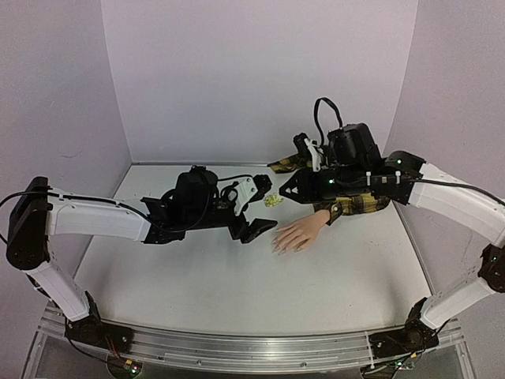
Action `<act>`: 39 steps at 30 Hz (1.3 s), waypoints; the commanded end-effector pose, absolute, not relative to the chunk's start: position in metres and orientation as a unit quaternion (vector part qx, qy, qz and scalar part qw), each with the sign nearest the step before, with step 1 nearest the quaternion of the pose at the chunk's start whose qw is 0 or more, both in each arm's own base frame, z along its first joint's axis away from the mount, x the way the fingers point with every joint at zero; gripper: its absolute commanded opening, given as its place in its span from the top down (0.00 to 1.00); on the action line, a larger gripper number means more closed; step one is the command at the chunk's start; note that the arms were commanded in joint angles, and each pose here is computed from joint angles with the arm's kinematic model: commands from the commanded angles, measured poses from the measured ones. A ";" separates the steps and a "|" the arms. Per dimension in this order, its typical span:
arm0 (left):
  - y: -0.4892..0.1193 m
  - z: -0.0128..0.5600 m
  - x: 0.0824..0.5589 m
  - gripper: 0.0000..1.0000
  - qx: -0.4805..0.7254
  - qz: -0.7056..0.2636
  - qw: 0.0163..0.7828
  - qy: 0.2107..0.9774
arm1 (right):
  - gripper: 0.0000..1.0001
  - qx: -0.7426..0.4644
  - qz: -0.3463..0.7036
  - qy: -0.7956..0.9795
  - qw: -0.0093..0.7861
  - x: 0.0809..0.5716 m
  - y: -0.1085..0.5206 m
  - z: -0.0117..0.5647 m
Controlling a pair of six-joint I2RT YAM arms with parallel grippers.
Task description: Paint the nails
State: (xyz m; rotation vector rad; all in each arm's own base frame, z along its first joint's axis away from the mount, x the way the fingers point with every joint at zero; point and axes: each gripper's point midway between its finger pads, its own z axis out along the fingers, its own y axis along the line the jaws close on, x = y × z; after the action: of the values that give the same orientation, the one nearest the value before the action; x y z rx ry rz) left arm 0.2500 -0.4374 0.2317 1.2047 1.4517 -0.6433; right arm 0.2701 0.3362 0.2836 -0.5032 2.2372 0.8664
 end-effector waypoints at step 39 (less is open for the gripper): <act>-0.423 0.299 0.268 1.00 0.372 -0.249 0.634 0.630 | 0.38 -0.061 0.341 0.879 0.328 0.274 0.352 0.313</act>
State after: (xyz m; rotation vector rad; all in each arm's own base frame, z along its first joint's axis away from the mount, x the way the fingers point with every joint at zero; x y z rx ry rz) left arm 0.2566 -0.4329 0.2627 1.0257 1.4331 -0.5524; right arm 0.2669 0.3515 0.2829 -0.3609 2.3386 0.8230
